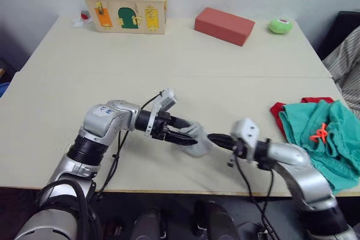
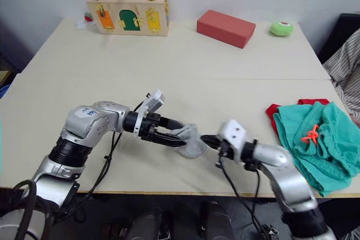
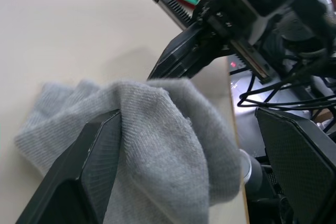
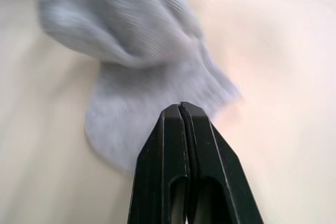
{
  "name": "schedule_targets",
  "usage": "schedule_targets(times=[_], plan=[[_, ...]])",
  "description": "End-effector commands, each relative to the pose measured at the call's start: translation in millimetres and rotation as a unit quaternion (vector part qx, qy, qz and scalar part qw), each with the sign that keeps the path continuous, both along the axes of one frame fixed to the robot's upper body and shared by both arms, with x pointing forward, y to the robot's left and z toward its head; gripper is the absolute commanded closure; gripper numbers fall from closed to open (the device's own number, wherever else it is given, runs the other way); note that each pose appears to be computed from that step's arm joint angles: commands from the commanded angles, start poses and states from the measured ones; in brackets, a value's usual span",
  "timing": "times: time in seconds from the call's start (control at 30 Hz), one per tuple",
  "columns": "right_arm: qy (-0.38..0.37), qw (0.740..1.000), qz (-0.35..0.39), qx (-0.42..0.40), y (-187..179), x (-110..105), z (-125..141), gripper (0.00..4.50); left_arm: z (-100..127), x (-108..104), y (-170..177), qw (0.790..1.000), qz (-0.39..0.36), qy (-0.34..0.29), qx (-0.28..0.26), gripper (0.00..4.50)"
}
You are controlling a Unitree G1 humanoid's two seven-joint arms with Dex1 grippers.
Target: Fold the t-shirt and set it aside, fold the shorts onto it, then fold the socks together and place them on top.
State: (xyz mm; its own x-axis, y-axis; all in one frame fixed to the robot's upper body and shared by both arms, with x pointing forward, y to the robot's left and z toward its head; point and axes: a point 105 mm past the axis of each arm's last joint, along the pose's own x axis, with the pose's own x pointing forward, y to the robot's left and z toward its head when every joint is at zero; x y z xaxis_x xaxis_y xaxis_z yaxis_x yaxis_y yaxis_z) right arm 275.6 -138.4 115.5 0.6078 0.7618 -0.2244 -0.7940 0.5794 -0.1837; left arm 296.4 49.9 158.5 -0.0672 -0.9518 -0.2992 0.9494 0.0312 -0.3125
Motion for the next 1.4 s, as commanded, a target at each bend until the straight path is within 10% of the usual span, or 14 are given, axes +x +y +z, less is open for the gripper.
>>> schedule_targets(times=[0.03, 0.43, 0.7, 0.9, 1.13, 1.4], plan=[[-0.016, 0.999, -0.046, -0.005, -22, -7, 9, 4.50, -7, -4, -13, 0.998, -0.034, -0.046, -0.007, 0.36], [-0.038, 0.991, -0.048, 0.119, -2, -20, 35, 4.50, 27, 9, 5, 0.979, 0.008, -0.097, -0.177, 0.36], [-0.044, 0.991, 0.002, 0.128, 59, 7, 45, 4.50, -10, 27, 39, 0.971, 0.027, -0.230, -0.063, 2.58], [-0.021, 0.998, 0.003, 0.066, 72, 19, 6, 4.50, -39, 21, 13, 0.969, 0.016, -0.236, -0.067, 4.48], [-0.026, 0.999, 0.017, 0.025, 52, 16, -25, 4.50, -68, 30, -4, 0.974, 0.055, -0.217, -0.023, 4.48], [0.012, 0.980, -0.038, 0.196, 7, 6, 18, 4.33, -68, 24, 1, 0.973, 0.047, -0.224, -0.032, 4.50]])
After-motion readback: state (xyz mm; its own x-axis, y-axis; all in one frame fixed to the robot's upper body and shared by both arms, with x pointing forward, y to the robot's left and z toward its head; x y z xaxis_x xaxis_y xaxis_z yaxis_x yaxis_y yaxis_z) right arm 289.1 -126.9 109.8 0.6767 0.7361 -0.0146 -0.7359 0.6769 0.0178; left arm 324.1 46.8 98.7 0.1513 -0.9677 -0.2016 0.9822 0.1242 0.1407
